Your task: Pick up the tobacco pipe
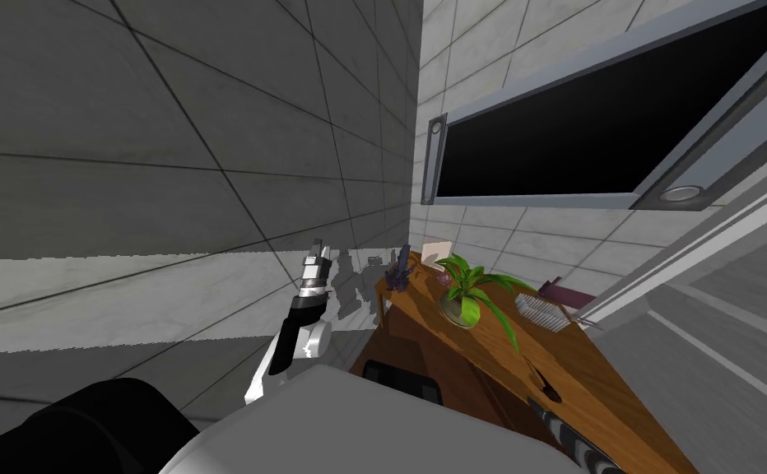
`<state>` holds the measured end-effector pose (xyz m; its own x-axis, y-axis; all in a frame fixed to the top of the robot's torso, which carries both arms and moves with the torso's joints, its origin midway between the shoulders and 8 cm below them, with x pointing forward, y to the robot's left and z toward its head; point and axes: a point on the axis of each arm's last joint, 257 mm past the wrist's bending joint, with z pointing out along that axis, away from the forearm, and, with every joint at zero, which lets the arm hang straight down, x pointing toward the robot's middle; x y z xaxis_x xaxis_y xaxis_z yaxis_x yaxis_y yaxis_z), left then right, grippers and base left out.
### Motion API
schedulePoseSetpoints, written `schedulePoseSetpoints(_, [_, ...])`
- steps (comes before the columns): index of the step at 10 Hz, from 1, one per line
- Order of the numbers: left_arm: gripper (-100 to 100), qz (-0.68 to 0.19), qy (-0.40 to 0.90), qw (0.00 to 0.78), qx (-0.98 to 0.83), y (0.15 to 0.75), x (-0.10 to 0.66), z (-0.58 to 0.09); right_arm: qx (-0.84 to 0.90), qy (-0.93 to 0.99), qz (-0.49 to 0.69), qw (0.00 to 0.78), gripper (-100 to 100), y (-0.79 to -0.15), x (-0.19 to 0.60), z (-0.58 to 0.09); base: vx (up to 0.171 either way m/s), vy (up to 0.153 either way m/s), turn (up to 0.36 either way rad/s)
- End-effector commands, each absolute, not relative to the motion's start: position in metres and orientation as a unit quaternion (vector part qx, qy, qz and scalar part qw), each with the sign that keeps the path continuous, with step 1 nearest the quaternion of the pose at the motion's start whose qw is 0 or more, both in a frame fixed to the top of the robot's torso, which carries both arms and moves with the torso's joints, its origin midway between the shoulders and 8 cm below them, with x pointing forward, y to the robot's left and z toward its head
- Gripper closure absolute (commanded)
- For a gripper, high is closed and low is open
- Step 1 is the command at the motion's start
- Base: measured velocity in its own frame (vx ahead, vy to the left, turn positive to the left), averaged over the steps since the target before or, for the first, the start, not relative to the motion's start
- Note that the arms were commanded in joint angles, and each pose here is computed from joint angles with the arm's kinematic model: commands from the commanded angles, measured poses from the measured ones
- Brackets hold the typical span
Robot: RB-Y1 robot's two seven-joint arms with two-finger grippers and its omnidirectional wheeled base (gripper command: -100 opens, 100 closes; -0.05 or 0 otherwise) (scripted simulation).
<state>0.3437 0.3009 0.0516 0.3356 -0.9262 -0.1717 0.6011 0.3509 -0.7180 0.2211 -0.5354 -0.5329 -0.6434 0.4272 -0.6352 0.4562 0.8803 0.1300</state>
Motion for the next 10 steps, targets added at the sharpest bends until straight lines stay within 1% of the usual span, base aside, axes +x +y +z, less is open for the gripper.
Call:
schedulePoseSetpoints(1, [0,-0.497,0.292,0.768,-0.278,0.301,0.344,0.052,0.247,0.911,-0.055,0.327,-100,-0.562,0.202,-0.536,0.097,0.013,0.204])
schedulePoseSetpoints(2, [0,-0.497,0.292,0.768,-0.278,0.301,0.344,0.052,0.247,0.911,-0.055,0.327,-100,-0.562,0.202,-0.536,0.06,0.006,0.052])
schedulePoseSetpoints(3, [0,-0.497,0.292,0.768,-0.278,0.301,0.344,0.052,0.248,0.912,-0.072,0.318,-100,-0.576,0.192,-0.535,0.046,0.012,0.095])
schedulePoseSetpoints(5, [0,-0.497,0.292,0.768,-0.278,0.301,0.344,0.052,0.248,0.915,-0.111,0.299,-100,-0.608,0.171,-0.53,0.078,0.018,0.234])
schedulePoseSetpoints(6, [0,-0.497,0.292,0.768,-0.278,0.301,0.344,0.052,0.247,0.915,-0.119,0.296,-100,-0.615,0.167,-0.529,0.091,0.012,0.184])
schedulePoseSetpoints(7, [0,-0.497,0.292,0.768,-0.278,0.301,0.344,0.052,0.247,0.915,-0.111,0.299,-100,-0.608,0.17,-0.53,0.036,0.001,0.022])
schedulePoseSetpoints(8, [0,-0.497,0.292,0.768,-0.278,0.301,0.344,0.052,0.247,0.915,-0.113,0.299,0,-0.61,0.169,-0.53,0.007,0.0,-0.003])
schedulePoseSetpoints(9, [0,-0.497,0.292,0.768,-0.278,0.301,0.344,0.052,0.251,0.914,-0.115,0.299,-100,-0.604,0.174,-0.537,-0.009,-0.042,0.056])
schedulePoseSetpoints(10, [0,-0.497,0.292,0.768,-0.278,0.301,0.344,0.052,0.253,0.913,-0.115,0.298,-100,-0.601,0.177,-0.541,-0.027,-0.058,0.069])
